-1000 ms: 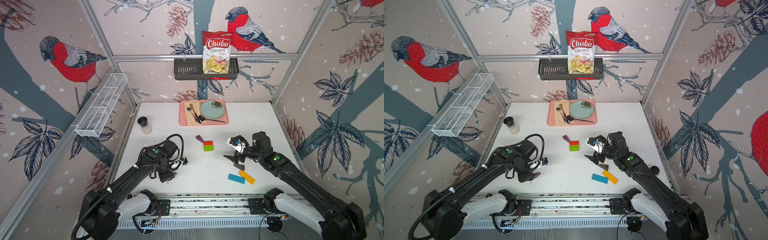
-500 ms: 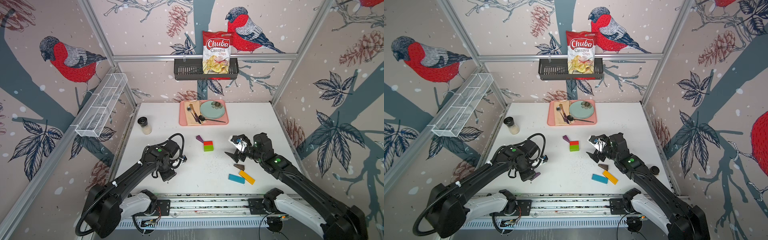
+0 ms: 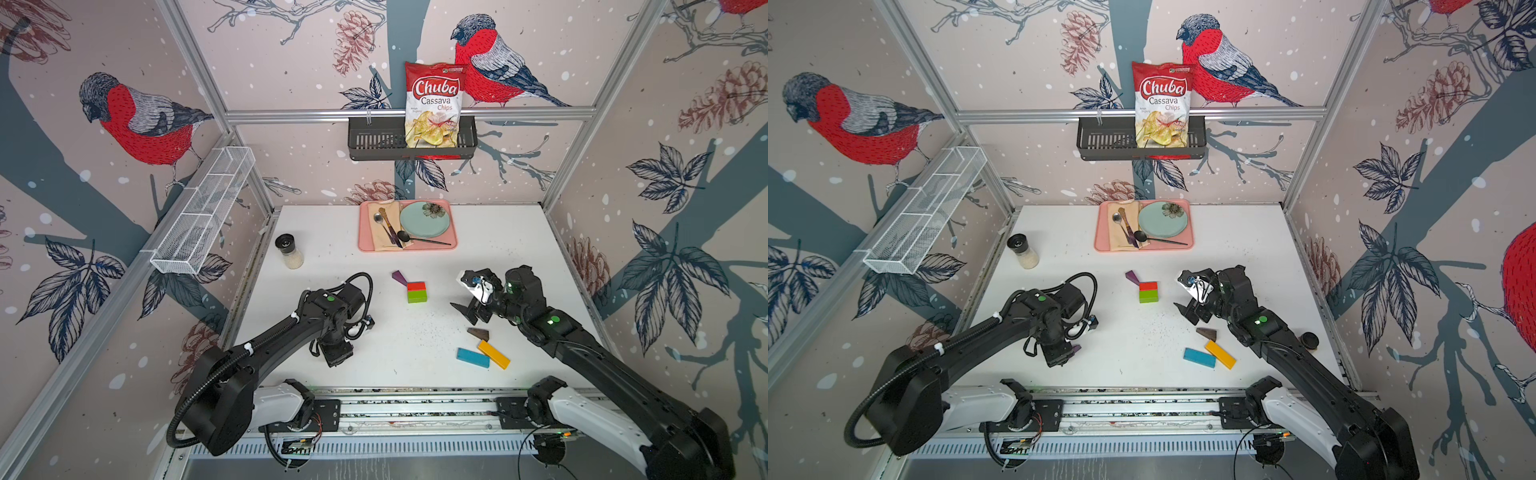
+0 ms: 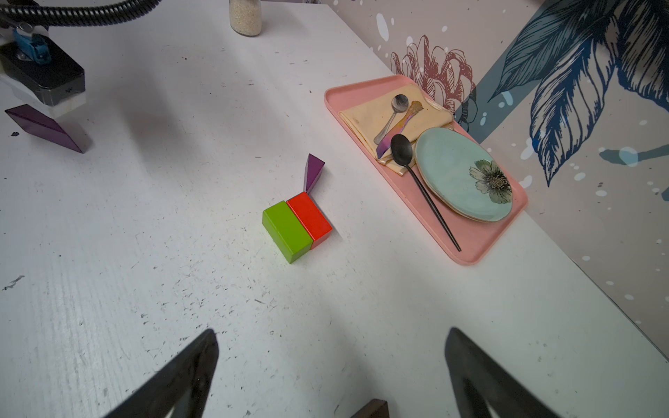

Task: Assemble a small pinwheel with building blocks
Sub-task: Pick up the building block from the center of the board.

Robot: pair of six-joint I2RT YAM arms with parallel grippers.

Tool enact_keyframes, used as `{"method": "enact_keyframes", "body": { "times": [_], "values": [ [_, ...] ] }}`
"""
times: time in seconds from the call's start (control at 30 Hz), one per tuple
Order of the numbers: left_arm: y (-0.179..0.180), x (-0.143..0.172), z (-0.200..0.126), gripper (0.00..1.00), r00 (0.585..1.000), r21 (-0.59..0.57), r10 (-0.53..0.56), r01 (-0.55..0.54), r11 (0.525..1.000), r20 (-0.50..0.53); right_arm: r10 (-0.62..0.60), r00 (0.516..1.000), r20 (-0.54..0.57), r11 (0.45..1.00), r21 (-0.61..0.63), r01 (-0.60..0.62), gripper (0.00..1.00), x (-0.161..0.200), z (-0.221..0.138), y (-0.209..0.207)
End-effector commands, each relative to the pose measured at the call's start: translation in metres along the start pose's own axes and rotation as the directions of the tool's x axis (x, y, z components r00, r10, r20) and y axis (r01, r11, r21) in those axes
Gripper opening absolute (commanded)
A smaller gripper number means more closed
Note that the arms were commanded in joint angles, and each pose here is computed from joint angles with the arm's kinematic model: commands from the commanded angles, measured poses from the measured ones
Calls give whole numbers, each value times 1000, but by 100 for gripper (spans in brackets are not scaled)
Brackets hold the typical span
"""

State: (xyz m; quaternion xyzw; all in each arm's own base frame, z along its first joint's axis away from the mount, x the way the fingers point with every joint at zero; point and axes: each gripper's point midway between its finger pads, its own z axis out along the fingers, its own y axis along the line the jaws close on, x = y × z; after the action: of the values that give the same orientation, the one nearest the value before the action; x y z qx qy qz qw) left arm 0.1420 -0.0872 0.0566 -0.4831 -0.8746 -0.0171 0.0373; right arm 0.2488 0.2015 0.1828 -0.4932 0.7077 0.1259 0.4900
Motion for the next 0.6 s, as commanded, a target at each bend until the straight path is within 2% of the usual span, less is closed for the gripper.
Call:
{"method": "enact_keyframes", "body": {
  "times": [0.0, 0.33, 0.57],
  "values": [
    [3, -1, 1, 60, 999, -11, -30, 30, 999, -11, -7, 1000, 5, 1000, 5, 7, 97, -1, 0, -2],
    [6, -5, 14, 53, 995, 7, -60, 61, 998, -80, -6, 1000, -1, 1000, 11, 6, 97, 1, -1, -5],
    [1, -4, 17, 52, 994, 35, -60, 63, 997, -86, -1, 1000, -5, 1000, 15, 1, 97, 4, -3, -7]
  ]
}}
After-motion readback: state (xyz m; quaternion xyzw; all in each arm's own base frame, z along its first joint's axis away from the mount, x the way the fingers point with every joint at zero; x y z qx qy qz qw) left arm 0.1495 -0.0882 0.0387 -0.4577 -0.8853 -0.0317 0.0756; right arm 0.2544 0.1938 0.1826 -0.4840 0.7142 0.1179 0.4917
